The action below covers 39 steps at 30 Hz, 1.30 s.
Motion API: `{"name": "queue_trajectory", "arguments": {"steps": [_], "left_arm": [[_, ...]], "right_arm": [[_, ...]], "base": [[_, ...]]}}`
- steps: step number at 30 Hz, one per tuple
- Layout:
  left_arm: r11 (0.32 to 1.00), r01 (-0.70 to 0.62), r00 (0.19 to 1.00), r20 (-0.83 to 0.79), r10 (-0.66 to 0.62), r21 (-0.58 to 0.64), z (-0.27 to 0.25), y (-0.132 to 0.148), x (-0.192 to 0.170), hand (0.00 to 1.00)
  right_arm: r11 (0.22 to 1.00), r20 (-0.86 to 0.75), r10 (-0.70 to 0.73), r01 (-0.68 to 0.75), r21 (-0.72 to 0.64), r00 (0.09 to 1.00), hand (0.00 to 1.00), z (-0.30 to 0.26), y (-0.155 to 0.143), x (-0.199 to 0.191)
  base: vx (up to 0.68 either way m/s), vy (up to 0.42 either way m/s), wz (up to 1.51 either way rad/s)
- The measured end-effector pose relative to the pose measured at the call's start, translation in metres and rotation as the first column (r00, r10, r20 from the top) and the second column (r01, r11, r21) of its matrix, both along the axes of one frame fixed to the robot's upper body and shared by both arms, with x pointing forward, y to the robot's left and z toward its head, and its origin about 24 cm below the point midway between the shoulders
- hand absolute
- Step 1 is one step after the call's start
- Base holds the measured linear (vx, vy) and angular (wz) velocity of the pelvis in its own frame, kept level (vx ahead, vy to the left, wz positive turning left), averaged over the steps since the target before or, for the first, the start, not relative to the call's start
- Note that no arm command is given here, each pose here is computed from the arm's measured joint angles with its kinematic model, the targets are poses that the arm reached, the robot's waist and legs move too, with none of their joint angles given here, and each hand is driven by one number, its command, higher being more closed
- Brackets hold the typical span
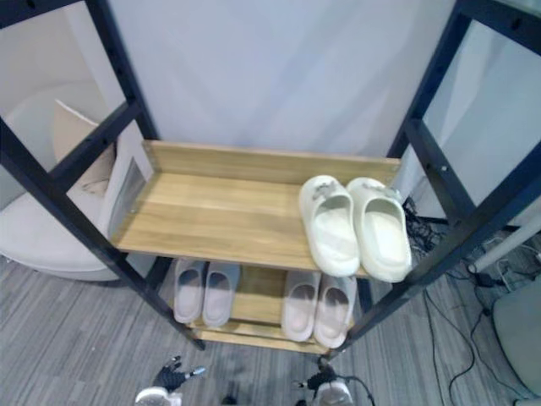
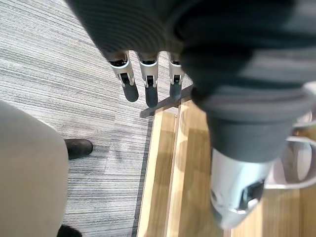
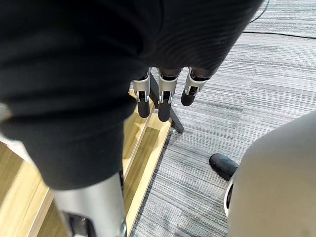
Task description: Organize the slippers on the shoe rack
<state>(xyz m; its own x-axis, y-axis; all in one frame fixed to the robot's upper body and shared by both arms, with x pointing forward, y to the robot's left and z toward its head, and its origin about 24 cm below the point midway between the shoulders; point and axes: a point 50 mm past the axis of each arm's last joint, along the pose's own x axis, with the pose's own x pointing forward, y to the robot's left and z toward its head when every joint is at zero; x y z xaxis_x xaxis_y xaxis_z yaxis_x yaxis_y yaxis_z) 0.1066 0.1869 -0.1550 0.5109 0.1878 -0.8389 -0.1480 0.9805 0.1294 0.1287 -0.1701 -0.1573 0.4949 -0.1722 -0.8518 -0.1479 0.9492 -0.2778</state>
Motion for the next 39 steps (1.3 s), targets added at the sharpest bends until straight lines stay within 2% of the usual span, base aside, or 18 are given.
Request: {"name": "queue_trajectory", "arguments": {"steps": [7,14,17,24,29,32,35,39], "left_arm": [[0.998,-0.056,0.998,0.012,0.056,-0.009,0.001,0.003,0.001,0.00],[1.000,-0.007,0.999,0.052,0.005,0.031,0.007,0.009,0.015,0.00],[0.999,0.002,0.998,0.068,-0.005,0.041,0.009,0.007,0.023,0.00],[1.000,0.006,0.996,0.089,-0.008,0.025,0.011,-0.001,0.033,0.00],[0.999,0.018,0.991,0.130,-0.022,0.033,0.017,-0.001,0.050,0.00],[0.999,0.024,0.992,0.123,-0.028,0.036,0.016,-0.002,0.047,0.00],[0.995,0.089,0.992,0.081,-0.093,0.043,0.011,-0.011,0.041,0.00],[0.988,0.125,0.990,0.051,-0.130,0.095,0.010,0.003,0.036,0.00]], "right_arm": [[0.998,0.012,0.055,-0.055,-0.005,0.998,0.00,0.003,-0.002,0.007],[0.996,0.060,0.086,-0.086,0.007,0.994,0.00,0.006,0.002,0.014],[0.995,0.106,0.100,-0.101,0.010,0.989,0.00,0.012,0.005,0.029],[0.995,0.141,0.084,-0.091,0.045,0.986,0.00,0.016,0.013,0.037],[0.998,0.169,0.045,-0.053,0.039,0.985,0.00,0.020,0.011,0.042],[0.999,0.156,0.001,-0.007,0.041,0.988,0.00,0.017,0.004,0.031],[0.999,0.161,-0.044,0.040,0.028,0.986,0.00,0.018,-0.009,0.027],[0.992,0.163,-0.098,0.084,0.092,0.982,0.00,0.017,0.006,0.027]], "base": [[0.03,0.036,0.05],[0.05,-0.077,1.27],[-0.01,-0.203,1.00],[-0.08,-0.174,0.94],[-0.17,-0.049,1.15],[-0.09,0.032,0.99],[0.02,0.194,1.12],[-0.02,0.231,1.03]]}}
